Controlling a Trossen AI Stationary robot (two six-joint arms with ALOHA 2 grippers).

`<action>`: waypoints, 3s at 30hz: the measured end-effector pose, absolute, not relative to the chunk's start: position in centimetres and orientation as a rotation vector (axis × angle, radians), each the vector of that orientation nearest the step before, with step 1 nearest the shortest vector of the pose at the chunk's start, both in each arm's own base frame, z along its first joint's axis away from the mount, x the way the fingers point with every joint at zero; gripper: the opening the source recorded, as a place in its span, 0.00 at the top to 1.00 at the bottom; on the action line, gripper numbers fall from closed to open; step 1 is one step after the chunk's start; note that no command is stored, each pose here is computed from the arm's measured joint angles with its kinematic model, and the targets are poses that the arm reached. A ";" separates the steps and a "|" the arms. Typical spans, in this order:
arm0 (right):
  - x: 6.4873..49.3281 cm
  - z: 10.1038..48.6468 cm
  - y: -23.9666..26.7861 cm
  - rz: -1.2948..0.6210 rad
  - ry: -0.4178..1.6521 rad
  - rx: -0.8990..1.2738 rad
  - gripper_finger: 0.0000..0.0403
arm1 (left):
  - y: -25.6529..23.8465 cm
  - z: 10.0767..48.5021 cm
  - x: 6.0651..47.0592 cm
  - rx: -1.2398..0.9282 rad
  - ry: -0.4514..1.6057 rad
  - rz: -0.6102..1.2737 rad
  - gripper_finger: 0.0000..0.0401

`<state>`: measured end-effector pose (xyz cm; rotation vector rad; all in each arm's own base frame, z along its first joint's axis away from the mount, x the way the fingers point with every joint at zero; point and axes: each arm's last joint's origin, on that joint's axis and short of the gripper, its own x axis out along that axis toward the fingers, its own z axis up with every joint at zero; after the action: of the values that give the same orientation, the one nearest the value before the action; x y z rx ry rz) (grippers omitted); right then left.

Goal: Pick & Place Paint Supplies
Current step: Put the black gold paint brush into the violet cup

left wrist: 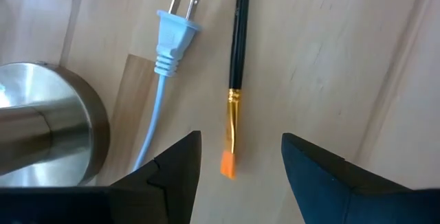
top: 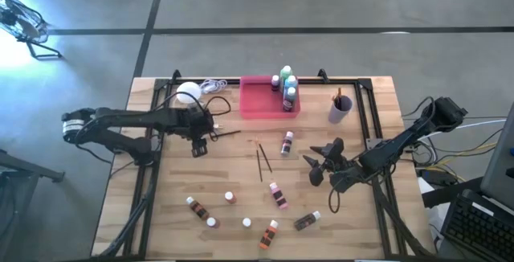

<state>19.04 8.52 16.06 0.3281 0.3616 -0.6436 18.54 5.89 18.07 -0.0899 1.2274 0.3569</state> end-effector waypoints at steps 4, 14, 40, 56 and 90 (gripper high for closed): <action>19.0 16.1 8.5 -0.644 0.362 0.327 0.45 | 5.9 17.9 18.6 -0.090 1.225 0.357 0.49; 19.0 16.1 8.5 -0.644 0.362 0.328 0.42 | 6.1 16.4 19.4 -0.083 1.292 0.342 0.49; 19.0 16.0 8.5 -0.643 0.364 0.327 0.52 | 6.7 14.2 20.2 -0.072 1.385 0.300 0.73; 19.0 16.1 8.5 -0.643 0.363 0.328 0.62 | 6.8 14.2 20.2 -0.012 1.393 0.288 0.98; 19.0 16.1 8.5 -0.643 0.363 0.328 0.88 | 2.9 23.8 24.8 0.444 1.172 0.311 0.98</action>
<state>19.04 8.52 16.06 0.3281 0.3627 -0.6434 24.78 2.89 23.79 0.4444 1.1724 0.3113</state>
